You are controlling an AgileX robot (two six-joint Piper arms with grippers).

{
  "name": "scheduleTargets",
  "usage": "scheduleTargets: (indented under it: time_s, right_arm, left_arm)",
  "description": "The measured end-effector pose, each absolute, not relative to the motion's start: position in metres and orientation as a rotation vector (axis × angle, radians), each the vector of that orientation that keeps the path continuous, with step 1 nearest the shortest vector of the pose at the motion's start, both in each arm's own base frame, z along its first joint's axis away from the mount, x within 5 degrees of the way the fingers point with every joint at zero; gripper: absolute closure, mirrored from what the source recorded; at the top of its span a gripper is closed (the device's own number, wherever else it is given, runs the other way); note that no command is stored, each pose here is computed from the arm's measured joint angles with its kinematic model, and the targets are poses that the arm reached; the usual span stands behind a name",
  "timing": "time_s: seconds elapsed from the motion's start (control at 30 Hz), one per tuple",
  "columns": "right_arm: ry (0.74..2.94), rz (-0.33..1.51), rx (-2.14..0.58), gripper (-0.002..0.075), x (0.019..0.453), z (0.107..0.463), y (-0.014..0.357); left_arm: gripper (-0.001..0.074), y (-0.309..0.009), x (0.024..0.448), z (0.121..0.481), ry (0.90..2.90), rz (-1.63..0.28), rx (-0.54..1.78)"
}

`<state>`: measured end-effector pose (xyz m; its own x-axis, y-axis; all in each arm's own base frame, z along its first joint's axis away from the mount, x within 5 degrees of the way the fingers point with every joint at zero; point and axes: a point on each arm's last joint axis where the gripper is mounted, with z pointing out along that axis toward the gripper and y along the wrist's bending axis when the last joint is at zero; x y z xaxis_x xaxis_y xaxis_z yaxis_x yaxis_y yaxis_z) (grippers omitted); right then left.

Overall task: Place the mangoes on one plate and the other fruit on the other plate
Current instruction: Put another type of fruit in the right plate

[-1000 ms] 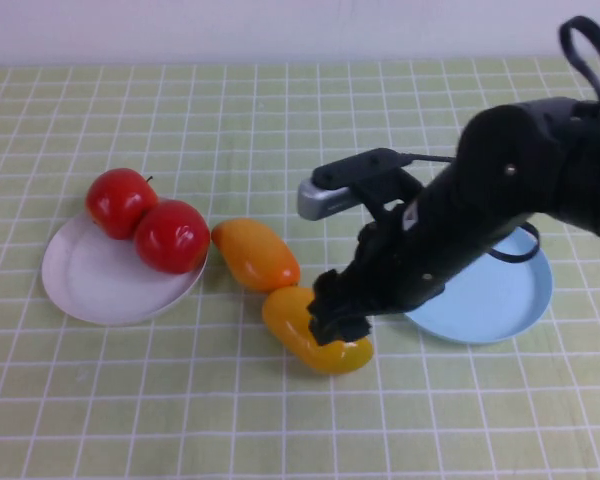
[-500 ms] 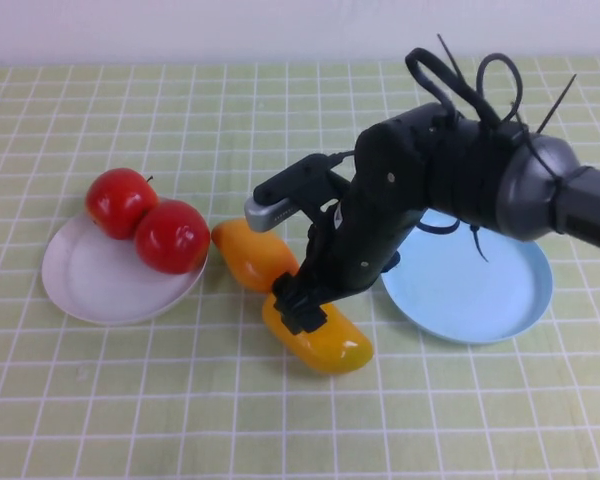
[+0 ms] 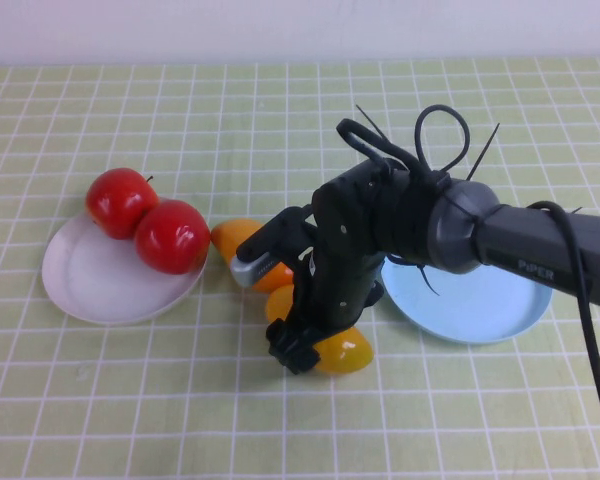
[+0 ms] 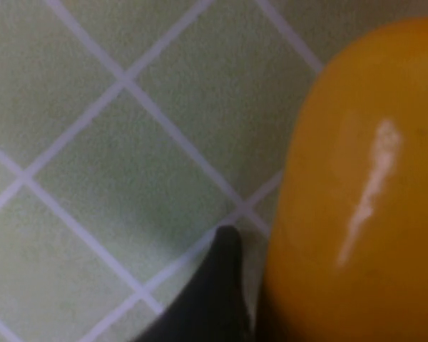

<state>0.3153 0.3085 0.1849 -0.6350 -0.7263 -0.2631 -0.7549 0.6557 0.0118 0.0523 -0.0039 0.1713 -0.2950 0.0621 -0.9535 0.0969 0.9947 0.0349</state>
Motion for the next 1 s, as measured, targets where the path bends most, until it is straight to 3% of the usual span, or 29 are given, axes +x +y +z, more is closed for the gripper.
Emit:
scheduleTargets:
  time_s: [0.1,0.27,0.6,0.77,1.0]
  right_arm:
    - [2.634,0.167,-1.204,0.0064,0.317,0.18,0.309]
    - [2.626,0.165,-1.191,0.0186,0.319,0.182,0.311]
    - [2.725,0.168,-1.05,0.0186,0.318,0.225,0.304]
    - [2.751,0.146,-0.759,0.0186,0.34,0.254,0.269]
    - [2.853,0.006,-0.39,0.0186,0.383,0.242,0.205]
  left_arm:
    - [0.0732,-0.004,0.052,0.171,1.871,-0.034,0.115]
    - [0.0732,-0.004,0.052,0.171,1.871,-0.034,0.115]
    - [0.0732,-0.004,0.052,0.171,1.871,-0.034,0.115]
    - [0.0732,-0.004,0.052,0.171,1.871,-0.034,0.115]
    - [0.0732,-0.004,0.052,0.171,1.871,-0.034,0.115]
